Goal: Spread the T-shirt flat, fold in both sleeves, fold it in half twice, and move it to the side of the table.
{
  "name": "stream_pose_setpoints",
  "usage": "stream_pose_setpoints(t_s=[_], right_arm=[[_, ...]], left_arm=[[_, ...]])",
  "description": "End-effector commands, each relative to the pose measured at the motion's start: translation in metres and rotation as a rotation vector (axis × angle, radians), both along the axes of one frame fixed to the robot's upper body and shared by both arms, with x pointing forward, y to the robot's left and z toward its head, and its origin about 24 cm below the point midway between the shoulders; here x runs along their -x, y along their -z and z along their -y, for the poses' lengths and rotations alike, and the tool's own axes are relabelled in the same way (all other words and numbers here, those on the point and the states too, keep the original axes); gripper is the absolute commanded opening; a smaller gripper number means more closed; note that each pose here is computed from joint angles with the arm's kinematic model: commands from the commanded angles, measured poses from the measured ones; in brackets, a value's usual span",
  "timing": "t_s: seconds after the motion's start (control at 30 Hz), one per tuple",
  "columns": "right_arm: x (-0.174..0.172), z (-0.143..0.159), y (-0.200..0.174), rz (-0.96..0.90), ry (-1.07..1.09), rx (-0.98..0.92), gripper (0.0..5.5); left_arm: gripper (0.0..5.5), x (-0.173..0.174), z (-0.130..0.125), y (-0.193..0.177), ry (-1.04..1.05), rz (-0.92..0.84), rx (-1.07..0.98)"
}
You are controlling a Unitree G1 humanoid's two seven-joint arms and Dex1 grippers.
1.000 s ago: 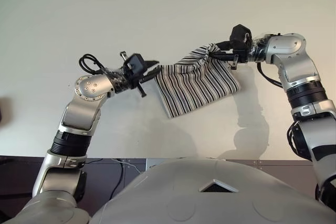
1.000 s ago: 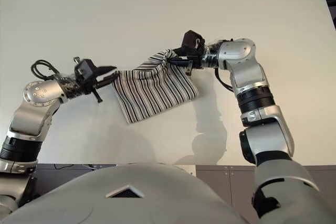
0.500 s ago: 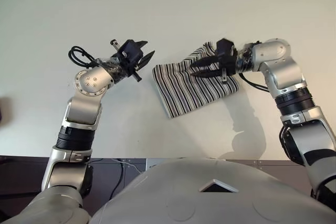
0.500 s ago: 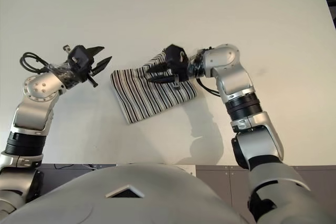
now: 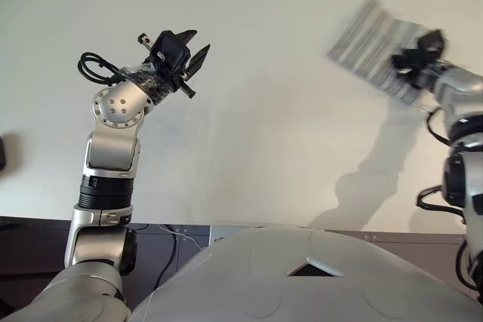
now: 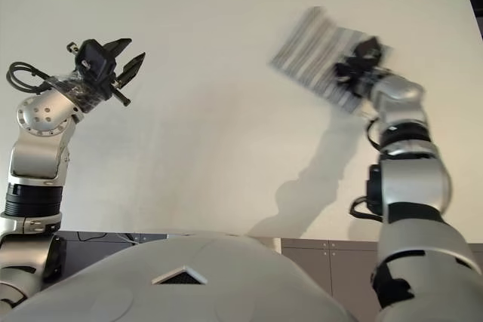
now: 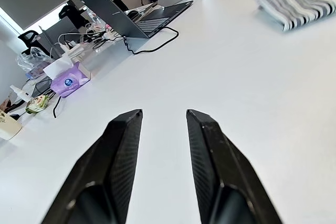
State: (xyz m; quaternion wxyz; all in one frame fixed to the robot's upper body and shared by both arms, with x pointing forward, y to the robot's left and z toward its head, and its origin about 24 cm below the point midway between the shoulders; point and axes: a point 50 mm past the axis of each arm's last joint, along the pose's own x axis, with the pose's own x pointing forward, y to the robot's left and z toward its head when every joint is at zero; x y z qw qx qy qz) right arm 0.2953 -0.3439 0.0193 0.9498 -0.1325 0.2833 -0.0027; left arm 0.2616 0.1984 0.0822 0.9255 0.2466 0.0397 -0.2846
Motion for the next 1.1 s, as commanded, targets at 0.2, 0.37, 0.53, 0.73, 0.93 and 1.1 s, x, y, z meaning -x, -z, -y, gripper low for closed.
stream_pose_setpoints(t_s=[0.2, 0.37, 0.53, 0.73, 0.93, 1.1], right_arm=[[0.040, 0.021, 0.031, 0.044, 0.338, -0.085, 1.17], [-0.026, -0.057, -0.045, 0.701, 0.021, -0.119, 1.17], [-0.003, -0.165, -0.013, 0.672, -0.062, -0.385, 1.17], [0.008, -0.207, 0.003, 0.550, -0.107, -0.428, 1.17], [-0.007, -0.207, -0.002, 0.566, -0.136, -0.342, 1.17], [-0.016, -0.202, -0.007, 0.585, -0.132, -0.312, 1.17]], left_arm=[[1.54, 0.004, 0.013, -0.019, 0.013, 0.126, 0.026], [1.54, 0.014, 0.017, -0.026, -0.262, 0.264, 0.295], [1.54, 0.020, 0.046, 0.005, -0.453, 0.200, 0.487], [1.54, 0.000, 0.061, 0.020, -0.460, 0.205, 0.511], [1.54, -0.007, 0.073, 0.044, -0.467, 0.138, 0.507], [1.54, -0.015, 0.078, 0.042, -0.472, 0.143, 0.516]])
